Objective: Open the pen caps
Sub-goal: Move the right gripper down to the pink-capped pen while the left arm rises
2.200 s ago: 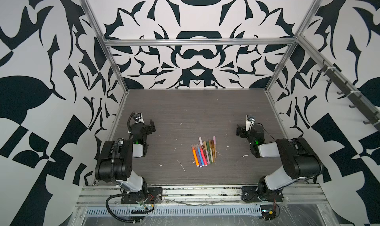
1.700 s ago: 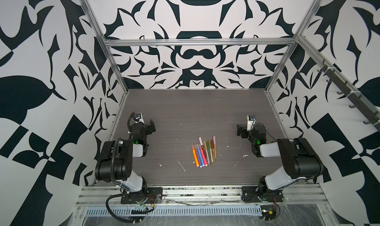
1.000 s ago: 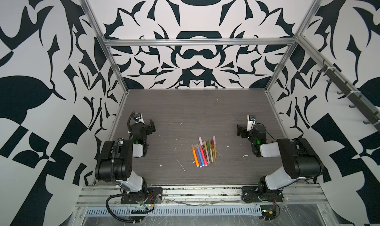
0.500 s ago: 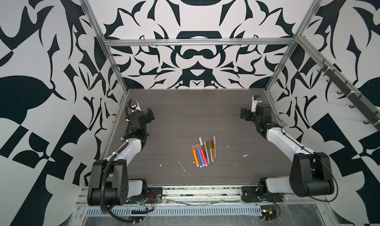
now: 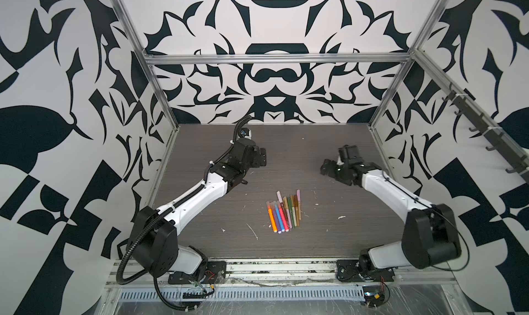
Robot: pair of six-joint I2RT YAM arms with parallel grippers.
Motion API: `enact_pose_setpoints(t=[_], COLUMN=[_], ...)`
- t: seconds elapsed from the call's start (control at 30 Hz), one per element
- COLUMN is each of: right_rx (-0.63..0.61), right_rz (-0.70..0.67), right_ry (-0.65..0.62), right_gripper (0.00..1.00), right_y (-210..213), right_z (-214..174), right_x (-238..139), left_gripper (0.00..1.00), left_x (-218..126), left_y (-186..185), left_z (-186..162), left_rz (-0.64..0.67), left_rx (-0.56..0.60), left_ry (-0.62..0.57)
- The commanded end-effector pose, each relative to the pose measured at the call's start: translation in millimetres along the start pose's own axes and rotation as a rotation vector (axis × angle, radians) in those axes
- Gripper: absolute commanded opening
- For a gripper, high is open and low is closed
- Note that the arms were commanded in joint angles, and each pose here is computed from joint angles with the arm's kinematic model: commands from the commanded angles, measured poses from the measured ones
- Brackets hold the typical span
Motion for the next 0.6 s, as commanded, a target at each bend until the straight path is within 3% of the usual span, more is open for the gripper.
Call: enact_pose_setpoints(t=[0.0, 0.07, 0.17, 0.33, 0.57], right_rx=[-0.228, -0.232, -0.202, -0.193, -0.191], right_rz=[0.019, 0.039, 0.065, 0.062, 0.055], right_ry=[0.176, 0.219, 0.251, 0.287, 0.373], right_gripper=[0.83, 0.72, 0.53, 0.47, 0.37], right_y=[46.9, 54.8, 54.7, 48.0, 46.0], right_z=[-56.8, -77.8, -98.1, -117.9, -134.8], right_x=[-12.2, -13.6, -17.2, -20.1, -2.6], left_gripper=[0.99, 0.99, 0.99, 0.99, 0.99], left_x=[-10.6, -18.8, -21.5, -20.6, -14.7], left_y=[33.1, 49.8, 58.5, 63.3, 64.0], left_z=[-19.2, -23.5, -29.6, -43.0, -47.6], left_rz=[0.180, 0.266, 0.244, 0.214, 0.136], left_rx=[-0.114, -0.172, -0.230, -0.314, -0.439], left_ry=[0.077, 0.063, 0.102, 0.208, 0.250])
Point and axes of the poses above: each gripper's point midway between its finger pads, its own x axis out along the fingers, its own y axis along the line the jaws close on, z = x × y, the point moved 4 cm from there along -x, back along the fingers, and after that the axes turned 6 degrees about -x, right-handed, at the moved point
